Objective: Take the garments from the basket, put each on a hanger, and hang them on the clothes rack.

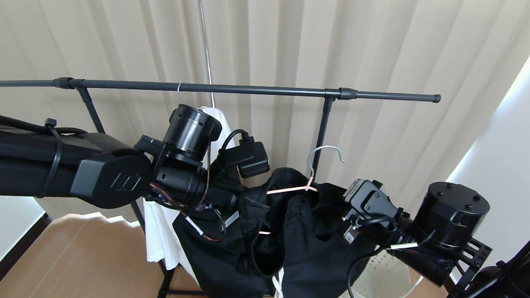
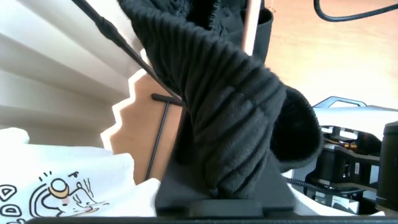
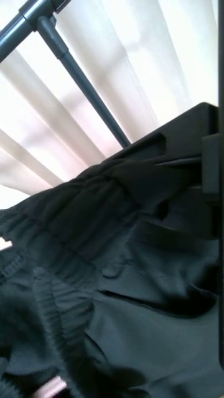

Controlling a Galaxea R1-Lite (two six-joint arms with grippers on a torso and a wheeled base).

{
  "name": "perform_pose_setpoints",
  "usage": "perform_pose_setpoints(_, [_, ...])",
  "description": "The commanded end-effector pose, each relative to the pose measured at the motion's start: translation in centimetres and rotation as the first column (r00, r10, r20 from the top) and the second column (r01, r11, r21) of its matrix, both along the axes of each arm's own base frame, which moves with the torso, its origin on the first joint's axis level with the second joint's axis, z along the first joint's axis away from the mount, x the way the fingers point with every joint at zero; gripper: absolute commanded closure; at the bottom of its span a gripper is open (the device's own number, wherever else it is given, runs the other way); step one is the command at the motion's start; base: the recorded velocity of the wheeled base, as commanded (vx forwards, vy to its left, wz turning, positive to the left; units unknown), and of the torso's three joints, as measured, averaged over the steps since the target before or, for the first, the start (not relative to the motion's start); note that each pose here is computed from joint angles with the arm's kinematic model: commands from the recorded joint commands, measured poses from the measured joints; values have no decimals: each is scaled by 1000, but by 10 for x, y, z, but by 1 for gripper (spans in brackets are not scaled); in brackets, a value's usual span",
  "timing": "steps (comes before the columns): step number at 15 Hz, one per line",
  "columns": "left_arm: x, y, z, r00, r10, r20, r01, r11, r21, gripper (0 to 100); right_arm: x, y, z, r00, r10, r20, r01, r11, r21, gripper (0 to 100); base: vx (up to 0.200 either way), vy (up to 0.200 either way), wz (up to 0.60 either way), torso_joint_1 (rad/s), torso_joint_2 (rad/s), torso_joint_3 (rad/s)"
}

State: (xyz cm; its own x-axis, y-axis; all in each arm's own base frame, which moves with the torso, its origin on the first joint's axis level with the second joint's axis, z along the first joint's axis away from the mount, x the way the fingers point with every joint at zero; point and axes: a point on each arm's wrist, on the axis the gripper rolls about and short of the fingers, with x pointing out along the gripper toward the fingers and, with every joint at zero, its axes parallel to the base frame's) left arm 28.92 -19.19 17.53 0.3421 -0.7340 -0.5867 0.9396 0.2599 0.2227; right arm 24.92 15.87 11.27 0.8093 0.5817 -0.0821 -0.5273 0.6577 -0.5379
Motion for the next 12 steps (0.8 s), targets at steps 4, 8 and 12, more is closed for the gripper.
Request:
perform_pose_setpoints(4, [1, 1, 1, 1000, 6, 6, -6, 1000, -6, 100, 2, 1, 1, 1000, 0, 3, 0, 1000, 3, 100, 0, 0, 0, 0, 0, 0])
perform_pose_setpoints(8, [1, 4, 2, 1000, 17, 12, -17, 1000, -12, 100, 2, 1, 2, 1000, -1, -2, 1, 1000, 13, 0, 0, 0, 0, 0, 0, 0])
perform_pose_setpoints(12, [4, 5, 9, 998, 67, 6, -67, 996, -63, 100, 3, -11, 5, 1000, -18, -1, 18, 1000, 17, 0, 0, 0, 0, 0, 0, 0])
